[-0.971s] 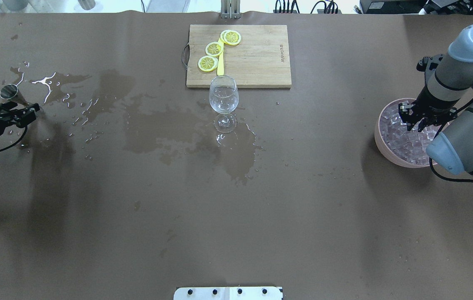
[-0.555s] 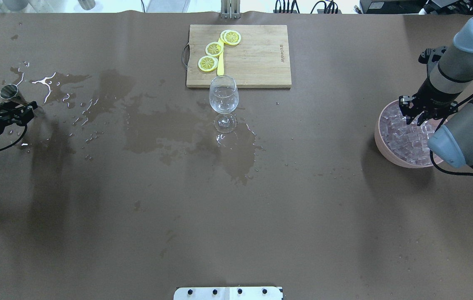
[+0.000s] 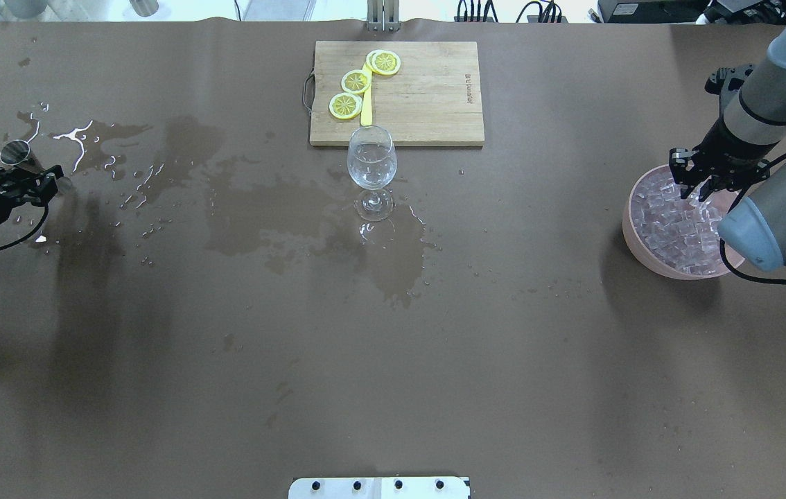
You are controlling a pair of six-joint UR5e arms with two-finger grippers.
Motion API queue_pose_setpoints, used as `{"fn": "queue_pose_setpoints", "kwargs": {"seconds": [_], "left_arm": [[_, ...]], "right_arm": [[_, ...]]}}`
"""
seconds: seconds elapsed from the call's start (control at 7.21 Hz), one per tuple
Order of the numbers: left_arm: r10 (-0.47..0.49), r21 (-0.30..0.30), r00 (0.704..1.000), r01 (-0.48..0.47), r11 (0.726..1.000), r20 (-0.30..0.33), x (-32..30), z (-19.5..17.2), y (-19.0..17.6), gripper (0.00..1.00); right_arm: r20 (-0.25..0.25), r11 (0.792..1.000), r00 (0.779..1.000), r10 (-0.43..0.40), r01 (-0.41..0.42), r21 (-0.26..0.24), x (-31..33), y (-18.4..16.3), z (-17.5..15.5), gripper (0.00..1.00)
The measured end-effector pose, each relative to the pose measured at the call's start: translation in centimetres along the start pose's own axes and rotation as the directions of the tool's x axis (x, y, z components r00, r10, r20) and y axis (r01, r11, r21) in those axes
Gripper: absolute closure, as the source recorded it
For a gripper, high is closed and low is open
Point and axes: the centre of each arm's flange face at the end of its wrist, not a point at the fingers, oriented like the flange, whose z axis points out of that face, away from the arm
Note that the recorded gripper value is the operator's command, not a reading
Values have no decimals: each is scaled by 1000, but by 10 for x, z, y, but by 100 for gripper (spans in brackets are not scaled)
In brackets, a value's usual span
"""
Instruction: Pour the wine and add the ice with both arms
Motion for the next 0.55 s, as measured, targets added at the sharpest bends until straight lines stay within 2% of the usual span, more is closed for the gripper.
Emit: {"fn": "queue_pose_setpoints", "kwargs": {"seconds": [0.28,0.55], "left_arm": [[0,0,1000,0,1000,0,0,0,0,54],[0,-1,1000,0,1000,1,0,0,0,59]], "right_arm": [[-12,1000,1000,13,-13,-11,-1,15,-25,76],[-2,1000,1000,-8,8,-10,0,16,-35,76]]}}
